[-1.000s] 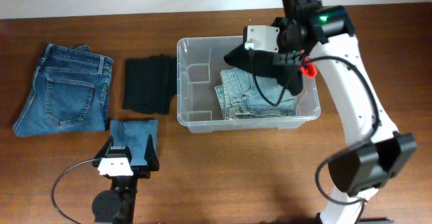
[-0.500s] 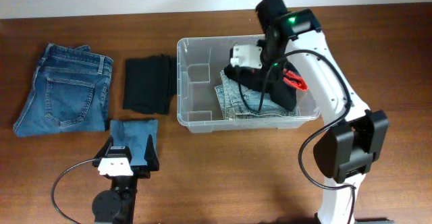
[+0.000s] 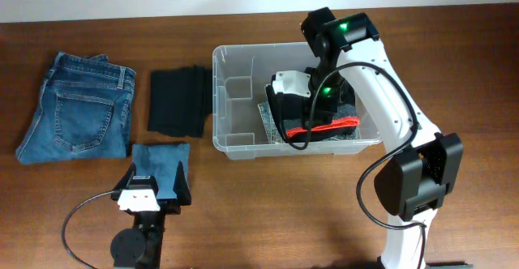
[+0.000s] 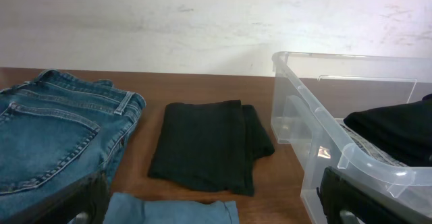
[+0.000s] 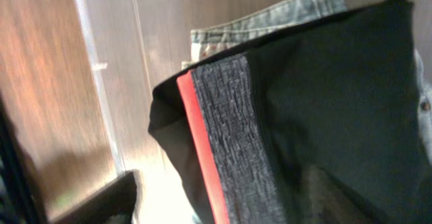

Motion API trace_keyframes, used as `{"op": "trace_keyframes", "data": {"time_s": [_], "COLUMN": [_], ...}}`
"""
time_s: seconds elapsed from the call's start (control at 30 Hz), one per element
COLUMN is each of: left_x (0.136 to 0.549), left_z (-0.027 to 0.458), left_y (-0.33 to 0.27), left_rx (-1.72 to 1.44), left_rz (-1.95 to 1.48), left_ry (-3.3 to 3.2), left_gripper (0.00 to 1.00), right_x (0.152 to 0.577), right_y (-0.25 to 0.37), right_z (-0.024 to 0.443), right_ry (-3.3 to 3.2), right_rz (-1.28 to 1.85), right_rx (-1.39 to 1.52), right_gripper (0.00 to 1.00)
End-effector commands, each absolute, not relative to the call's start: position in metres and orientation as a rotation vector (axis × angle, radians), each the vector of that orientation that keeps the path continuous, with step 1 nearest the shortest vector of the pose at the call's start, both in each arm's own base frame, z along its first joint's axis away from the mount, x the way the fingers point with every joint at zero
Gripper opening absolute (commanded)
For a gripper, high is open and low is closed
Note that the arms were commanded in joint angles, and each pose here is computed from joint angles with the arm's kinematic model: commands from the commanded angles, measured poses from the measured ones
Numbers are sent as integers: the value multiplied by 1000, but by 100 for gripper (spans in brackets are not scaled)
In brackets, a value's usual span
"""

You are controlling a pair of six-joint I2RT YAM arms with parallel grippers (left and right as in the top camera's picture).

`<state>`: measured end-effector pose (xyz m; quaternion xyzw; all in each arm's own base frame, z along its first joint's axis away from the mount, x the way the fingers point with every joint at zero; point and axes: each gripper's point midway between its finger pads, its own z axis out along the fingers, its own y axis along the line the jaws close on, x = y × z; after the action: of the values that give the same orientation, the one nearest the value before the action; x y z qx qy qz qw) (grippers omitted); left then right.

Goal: Pack container
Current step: 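Lower the leggings onto the jeans in the bin and release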

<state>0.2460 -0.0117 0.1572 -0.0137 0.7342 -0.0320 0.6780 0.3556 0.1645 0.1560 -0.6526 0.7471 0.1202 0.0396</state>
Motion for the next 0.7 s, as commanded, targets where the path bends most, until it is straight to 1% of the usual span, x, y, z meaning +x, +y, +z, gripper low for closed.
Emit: {"op": "trace_keyframes", "data": {"time_s": [0.0, 0.13, 0.17, 0.23, 0.37, 0.4, 0.43, 0.57, 0.63, 0.67], "left_x": [246, 246, 246, 246, 246, 246, 246, 246, 246, 246], "left_z": [157, 157, 157, 157, 157, 157, 157, 157, 157, 157], "left_y": [-11, -11, -11, -11, -11, -11, -11, -11, -11, -11], "left_rx": [-19, -19, -19, -19, -19, -19, -19, -19, -19, -19], "left_rz": [-59, -59, -59, -59, -59, -59, -59, -59, -59, -59], "left_ry": [1649, 1648, 1649, 1649, 1648, 1648, 1648, 1649, 1648, 1649], "left_gripper": [99, 99, 99, 99, 99, 99, 99, 99, 99, 99], "right_x": [354, 362, 366, 372, 387, 390, 394, 392, 386, 384], "right_y": [170, 162, 158, 153, 139, 136, 129, 118, 115, 107], "right_z": [160, 159, 159, 159, 156, 155, 148, 127, 109, 97], "right_ry": [2355, 2565, 2617, 2674, 2768, 2793, 2843, 2938, 2974, 3019], "right_rz": [408, 407, 406, 403, 396, 398, 402, 417, 408, 349], "right_rx": [-1900, -1629, -1538, -1420, -1173, -1112, -987, -813, -809, -752], "right_gripper": [50, 31, 23, 18, 11, 8, 4, 4, 5, 4]}}
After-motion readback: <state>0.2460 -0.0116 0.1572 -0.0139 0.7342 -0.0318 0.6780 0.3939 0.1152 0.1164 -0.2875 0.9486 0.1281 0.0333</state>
